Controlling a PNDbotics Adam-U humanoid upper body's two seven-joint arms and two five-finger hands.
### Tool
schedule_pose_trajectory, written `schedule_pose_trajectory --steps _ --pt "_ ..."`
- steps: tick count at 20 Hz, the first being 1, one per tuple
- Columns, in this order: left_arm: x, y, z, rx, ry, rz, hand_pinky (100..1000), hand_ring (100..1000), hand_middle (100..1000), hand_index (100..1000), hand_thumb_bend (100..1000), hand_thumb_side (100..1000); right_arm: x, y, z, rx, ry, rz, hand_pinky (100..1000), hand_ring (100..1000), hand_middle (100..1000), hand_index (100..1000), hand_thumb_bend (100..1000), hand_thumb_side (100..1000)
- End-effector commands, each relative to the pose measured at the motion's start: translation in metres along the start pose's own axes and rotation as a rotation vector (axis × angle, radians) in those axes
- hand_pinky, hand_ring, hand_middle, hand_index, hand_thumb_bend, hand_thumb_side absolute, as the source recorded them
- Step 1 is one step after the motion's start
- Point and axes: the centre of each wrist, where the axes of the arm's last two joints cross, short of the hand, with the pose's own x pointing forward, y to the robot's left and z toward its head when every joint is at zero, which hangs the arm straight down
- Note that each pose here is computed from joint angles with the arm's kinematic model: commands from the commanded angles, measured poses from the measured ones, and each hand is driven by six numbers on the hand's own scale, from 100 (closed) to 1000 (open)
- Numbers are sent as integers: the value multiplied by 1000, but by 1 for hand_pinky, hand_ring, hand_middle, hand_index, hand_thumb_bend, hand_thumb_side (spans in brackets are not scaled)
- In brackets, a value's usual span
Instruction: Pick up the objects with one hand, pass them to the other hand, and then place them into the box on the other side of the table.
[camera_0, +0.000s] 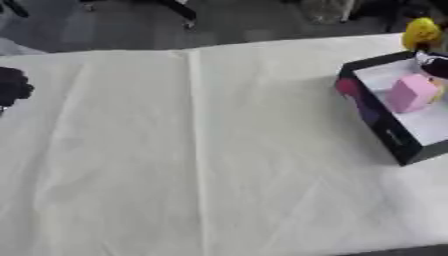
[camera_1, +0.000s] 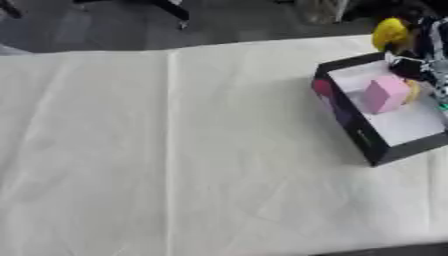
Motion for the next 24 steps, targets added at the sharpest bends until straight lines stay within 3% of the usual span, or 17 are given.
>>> schedule_pose_trajectory --steps 1,3,7,11,15,19,21,24 --pt "8 5 -1 24 -29 -18 707 627 589 668 677 650 -18 -12 -3 116 32 83 777 460 445 851 468 248" --pt "6 5 0 26 -23 -17 707 628 589 668 677 650 -27 -10 0 204 65 121 796 522 519 885 519 273" --pt "5 4 2 27 -22 -16 707 629 591 669 679 648 -38 -12 6 289 101 168 830 653 694 973 776 508" --pt "4 4 4 34 -17 -17 706 629 591 669 678 648 -32 -25 8 233 64 201 859 703 769 1000 825 566" --pt "2 4 5 45 -11 -25 706 630 592 669 678 648 -15 -37 13 107 25 168 856 656 749 1000 807 553" --pt "2 6 7 83 -9 -40 706 631 592 669 676 646 13 -40 27 -78 -25 35 835 582 663 1000 749 498" --pt "2 6 9 113 -8 -53 706 634 595 671 674 643 33 -38 39 -182 -63 -80 824 558 618 1000 701 459" --pt "3 6 10 170 -14 -78 708 641 602 675 666 640 63 -33 60 -298 -132 -257 812 547 586 988 641 471"
